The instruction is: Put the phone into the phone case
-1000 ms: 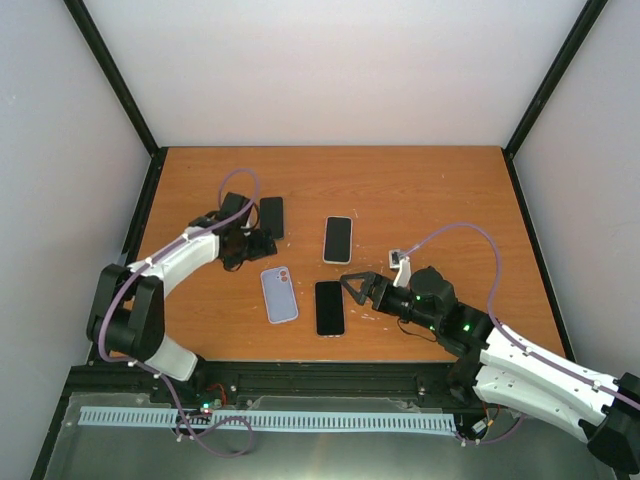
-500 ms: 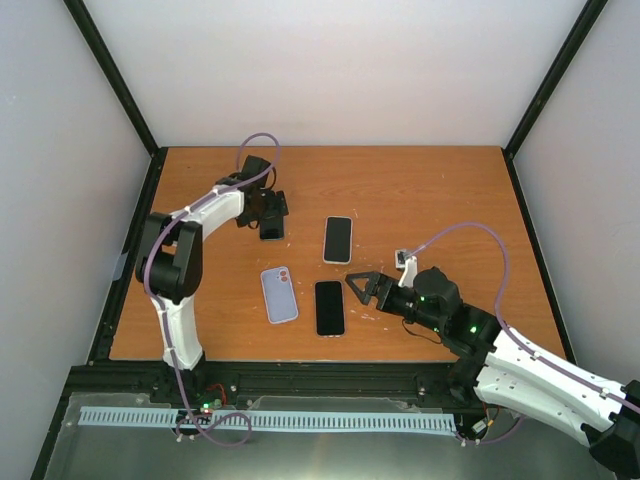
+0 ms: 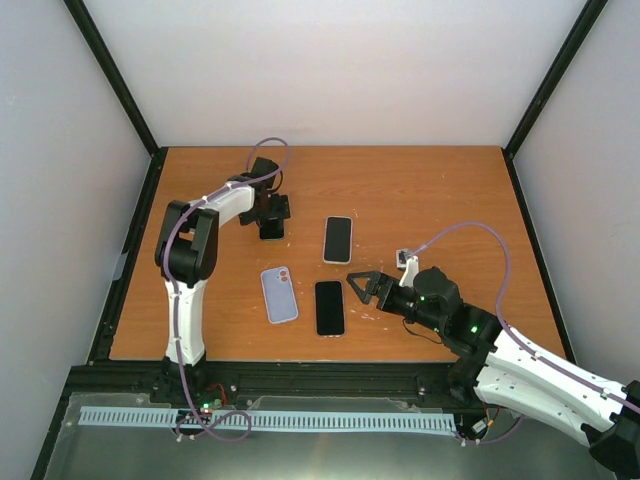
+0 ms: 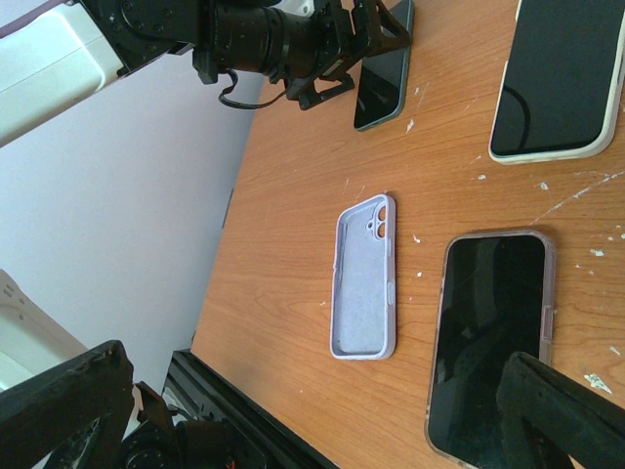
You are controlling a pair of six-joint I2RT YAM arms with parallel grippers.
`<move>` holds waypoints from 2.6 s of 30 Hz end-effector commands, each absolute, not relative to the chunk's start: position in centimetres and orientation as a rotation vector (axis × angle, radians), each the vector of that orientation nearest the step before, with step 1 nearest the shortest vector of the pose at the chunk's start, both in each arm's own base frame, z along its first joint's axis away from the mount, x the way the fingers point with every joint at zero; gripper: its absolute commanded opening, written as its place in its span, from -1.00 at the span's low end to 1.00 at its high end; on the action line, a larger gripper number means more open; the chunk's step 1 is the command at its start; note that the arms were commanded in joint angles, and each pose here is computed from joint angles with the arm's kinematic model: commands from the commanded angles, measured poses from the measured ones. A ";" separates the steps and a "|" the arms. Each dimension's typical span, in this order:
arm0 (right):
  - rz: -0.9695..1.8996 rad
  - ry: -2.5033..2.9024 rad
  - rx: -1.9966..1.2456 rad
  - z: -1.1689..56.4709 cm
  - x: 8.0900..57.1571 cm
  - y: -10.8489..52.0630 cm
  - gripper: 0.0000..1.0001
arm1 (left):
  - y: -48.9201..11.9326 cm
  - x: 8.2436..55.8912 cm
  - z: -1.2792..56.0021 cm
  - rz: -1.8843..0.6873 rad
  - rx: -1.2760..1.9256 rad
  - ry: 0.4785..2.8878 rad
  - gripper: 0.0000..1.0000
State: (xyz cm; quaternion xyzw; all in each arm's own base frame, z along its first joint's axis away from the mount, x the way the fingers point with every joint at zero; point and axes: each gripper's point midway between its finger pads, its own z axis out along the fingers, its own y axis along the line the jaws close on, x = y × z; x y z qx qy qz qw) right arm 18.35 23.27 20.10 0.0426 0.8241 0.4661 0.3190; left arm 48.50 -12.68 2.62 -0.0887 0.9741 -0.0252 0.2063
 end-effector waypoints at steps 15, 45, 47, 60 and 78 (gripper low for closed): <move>1.207 2.139 0.147 21.0 18.8 22.7 1.00 | -12.2 49.0 1.1 -0.023 -0.217 2.769 0.86; 1.156 2.297 -0.021 18.2 19.0 26.0 0.81 | -12.2 42.2 4.5 -0.197 -0.313 2.779 0.35; 1.149 2.307 -0.036 17.9 19.2 26.4 0.72 | -12.1 42.1 5.4 -0.211 -0.327 2.755 0.34; 1.179 2.327 -0.072 16.3 21.1 30.2 0.16 | -15.8 37.4 11.3 -0.695 -0.334 2.615 0.30; 1.258 2.401 -0.140 14.5 22.1 38.4 -0.03 | -17.8 29.9 13.4 -1.092 -0.343 2.496 0.29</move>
